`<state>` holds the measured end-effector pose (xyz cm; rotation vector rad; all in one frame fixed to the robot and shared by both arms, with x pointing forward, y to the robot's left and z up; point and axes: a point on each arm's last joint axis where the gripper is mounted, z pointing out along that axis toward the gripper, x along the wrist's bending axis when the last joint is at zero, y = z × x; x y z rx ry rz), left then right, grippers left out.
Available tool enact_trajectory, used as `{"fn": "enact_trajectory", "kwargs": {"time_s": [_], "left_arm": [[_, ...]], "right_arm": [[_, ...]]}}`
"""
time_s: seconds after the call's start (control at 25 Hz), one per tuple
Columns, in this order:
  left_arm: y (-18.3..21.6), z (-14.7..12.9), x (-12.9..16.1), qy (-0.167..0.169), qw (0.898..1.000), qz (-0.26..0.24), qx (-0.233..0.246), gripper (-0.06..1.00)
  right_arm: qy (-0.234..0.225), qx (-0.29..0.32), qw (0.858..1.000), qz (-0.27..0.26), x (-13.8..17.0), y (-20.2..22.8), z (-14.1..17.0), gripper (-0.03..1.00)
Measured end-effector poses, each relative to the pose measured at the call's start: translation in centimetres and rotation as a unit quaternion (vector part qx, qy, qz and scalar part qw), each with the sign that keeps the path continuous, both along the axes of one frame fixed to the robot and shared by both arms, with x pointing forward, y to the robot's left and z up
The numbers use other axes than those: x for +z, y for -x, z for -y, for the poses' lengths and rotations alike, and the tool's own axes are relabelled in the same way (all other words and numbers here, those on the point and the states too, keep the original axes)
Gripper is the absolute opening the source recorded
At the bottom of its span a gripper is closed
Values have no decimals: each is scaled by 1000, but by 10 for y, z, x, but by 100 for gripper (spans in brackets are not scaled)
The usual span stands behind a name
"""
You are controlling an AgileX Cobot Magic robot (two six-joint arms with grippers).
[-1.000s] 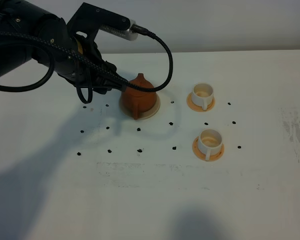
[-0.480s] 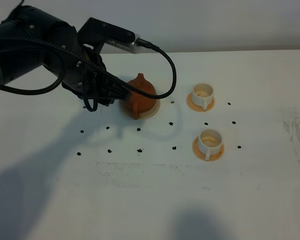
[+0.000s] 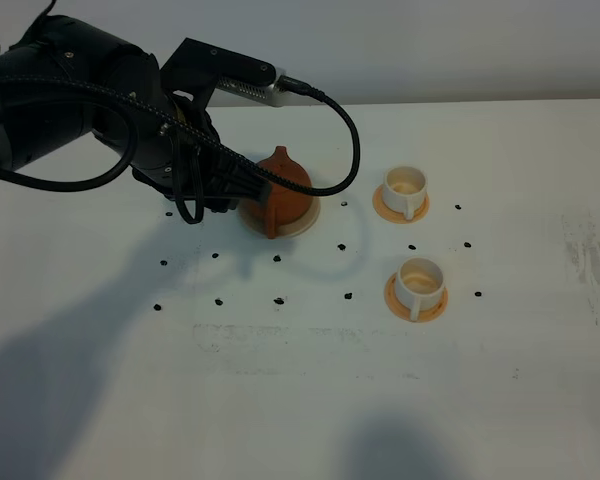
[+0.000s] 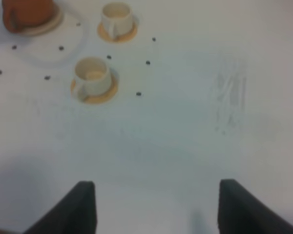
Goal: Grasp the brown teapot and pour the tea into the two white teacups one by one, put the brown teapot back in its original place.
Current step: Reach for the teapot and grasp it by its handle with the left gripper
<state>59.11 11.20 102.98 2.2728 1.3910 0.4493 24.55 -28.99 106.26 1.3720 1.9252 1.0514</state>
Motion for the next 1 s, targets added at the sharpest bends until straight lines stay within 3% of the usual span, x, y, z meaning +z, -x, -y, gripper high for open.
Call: {"fn": "enact_trajectory", "kwargs": {"time_s": [0.56,1.0], "left_arm": [[-1,1,1,5,1000,6,0,48],[-2,2,2,3,1000,16,-12,48]], "right_arm": [[7,1,1000,-20,-8,0,0,52],[-13,-117,992,39,-8,18,0,52]]}}
